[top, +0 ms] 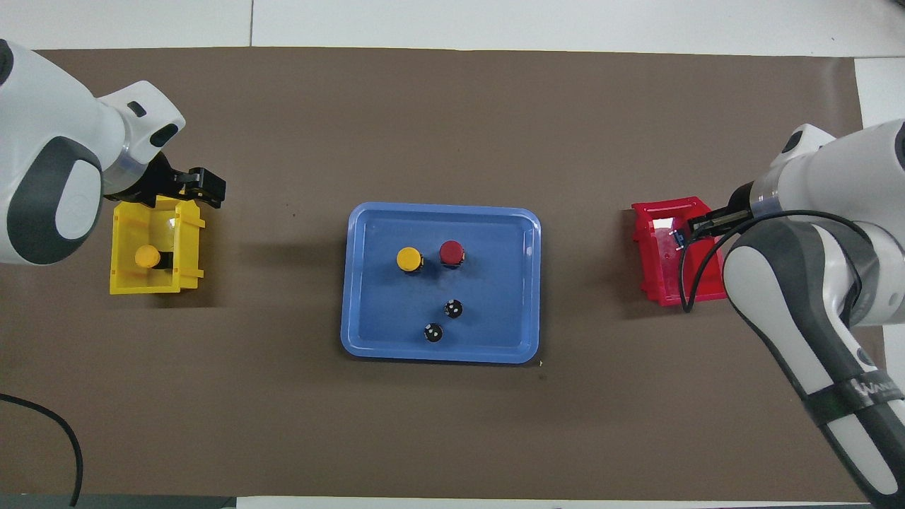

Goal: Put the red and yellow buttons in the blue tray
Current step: 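Release the yellow button and return the left gripper to the yellow holder, then carry a second red button with the right gripper into the blue tray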

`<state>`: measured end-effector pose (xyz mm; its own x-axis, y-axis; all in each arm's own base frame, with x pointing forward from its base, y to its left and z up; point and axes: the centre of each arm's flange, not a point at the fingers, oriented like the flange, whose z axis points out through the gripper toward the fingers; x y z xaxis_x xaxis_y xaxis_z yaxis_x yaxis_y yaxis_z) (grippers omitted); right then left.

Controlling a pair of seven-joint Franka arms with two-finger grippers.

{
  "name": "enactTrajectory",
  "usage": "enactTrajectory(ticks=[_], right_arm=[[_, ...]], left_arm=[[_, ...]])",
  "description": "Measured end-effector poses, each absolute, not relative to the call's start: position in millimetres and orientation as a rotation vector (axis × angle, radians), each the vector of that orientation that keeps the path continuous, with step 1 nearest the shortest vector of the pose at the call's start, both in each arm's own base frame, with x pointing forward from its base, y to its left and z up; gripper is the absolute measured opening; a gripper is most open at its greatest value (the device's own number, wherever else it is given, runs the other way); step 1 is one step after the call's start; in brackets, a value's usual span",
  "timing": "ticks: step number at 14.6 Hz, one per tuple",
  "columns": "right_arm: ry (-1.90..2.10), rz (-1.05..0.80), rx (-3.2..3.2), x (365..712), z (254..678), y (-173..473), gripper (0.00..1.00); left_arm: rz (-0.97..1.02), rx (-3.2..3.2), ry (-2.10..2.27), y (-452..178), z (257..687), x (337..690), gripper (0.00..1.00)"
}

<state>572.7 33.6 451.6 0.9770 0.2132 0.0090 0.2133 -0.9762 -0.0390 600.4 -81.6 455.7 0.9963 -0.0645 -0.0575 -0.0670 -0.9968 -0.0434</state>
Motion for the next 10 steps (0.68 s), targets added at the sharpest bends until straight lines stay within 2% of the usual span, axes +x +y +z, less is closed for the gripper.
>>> enactTrajectory(ticks=[3,4,5,6,7,10], right_arm=[[-0.266,-0.028,-3.083,586.6,467.6,91.2,0.41],[-0.229,-0.041,-3.082,588.5,467.2,116.9,0.41],[-0.183,-0.066,-3.078,589.0,465.8,144.8,0.41],[-0.140,-0.085,-3.072,586.9,462.4,173.8,0.41],[-0.108,-0.095,-3.066,583.0,456.2,201.2,0.41],[-0.056,-0.123,-3.077,571.6,424.9,268.5,0.41]], left_arm=[[0.041,-3.100,0.097,-23.4,429.6,594.8,0.97],[0.025,-3.102,0.079,-5.6,419.1,588.6,0.90],[0.014,-3.104,0.060,7.4,410.4,582.1,0.90],[0.008,-3.105,0.047,14.6,404.7,576.0,0.85],[0.005,-3.106,0.043,16.8,401.1,570.8,0.76],[-0.006,-3.108,0.048,11.2,398.7,561.4,0.75]])
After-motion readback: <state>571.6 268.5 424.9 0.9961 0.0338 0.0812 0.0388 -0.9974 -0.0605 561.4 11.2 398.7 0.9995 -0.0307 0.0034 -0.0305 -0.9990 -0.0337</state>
